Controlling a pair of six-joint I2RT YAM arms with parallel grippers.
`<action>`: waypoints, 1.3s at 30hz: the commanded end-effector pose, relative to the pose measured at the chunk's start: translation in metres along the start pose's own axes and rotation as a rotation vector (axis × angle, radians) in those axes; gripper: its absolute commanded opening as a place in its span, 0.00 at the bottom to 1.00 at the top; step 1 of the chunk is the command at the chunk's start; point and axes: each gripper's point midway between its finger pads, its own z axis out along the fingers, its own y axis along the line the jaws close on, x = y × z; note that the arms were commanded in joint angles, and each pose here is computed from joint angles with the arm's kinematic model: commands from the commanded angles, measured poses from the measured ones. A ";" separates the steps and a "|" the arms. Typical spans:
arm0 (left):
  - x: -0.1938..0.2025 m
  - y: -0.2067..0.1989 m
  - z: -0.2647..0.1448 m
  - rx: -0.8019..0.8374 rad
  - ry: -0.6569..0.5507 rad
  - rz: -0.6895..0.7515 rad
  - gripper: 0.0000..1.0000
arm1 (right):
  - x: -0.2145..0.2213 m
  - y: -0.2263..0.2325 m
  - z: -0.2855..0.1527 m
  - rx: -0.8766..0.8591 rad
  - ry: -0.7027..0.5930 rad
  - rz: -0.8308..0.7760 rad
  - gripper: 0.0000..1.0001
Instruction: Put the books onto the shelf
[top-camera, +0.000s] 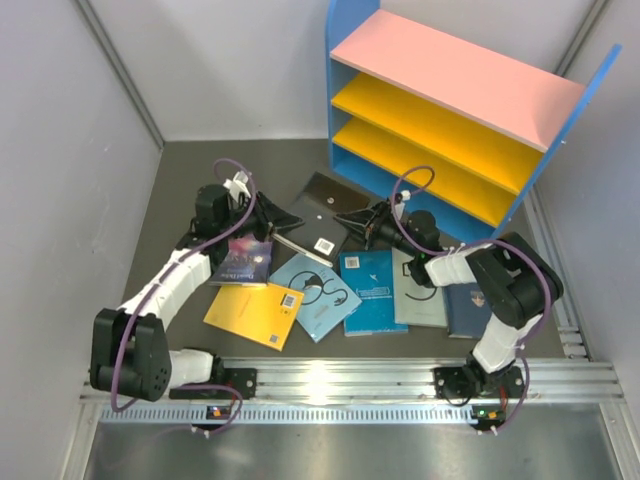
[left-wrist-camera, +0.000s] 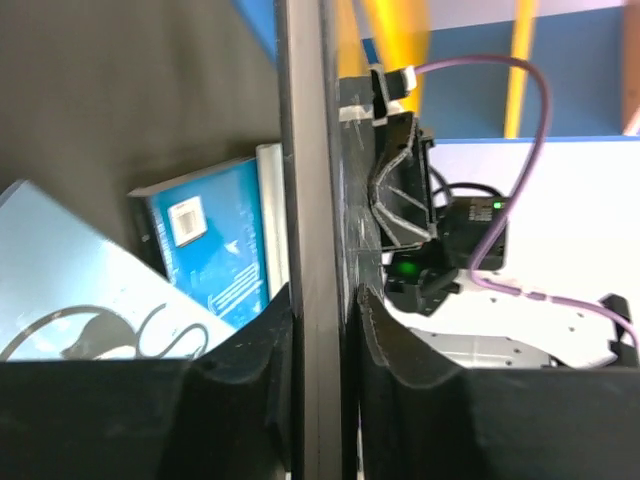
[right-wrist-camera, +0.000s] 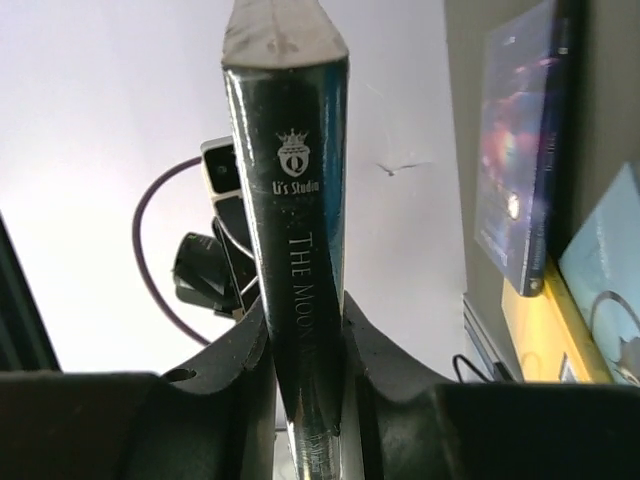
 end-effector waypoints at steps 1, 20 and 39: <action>-0.005 -0.036 0.000 0.129 -0.014 0.194 0.00 | 0.049 0.129 -0.025 -0.458 0.158 -0.157 0.00; -0.066 -0.120 0.006 0.278 -0.170 0.203 0.00 | 0.104 0.176 -0.028 -0.457 0.180 -0.221 0.35; -0.123 -0.139 0.072 0.338 -0.217 0.100 0.00 | -0.018 0.257 -0.029 -0.172 -0.214 -0.541 0.00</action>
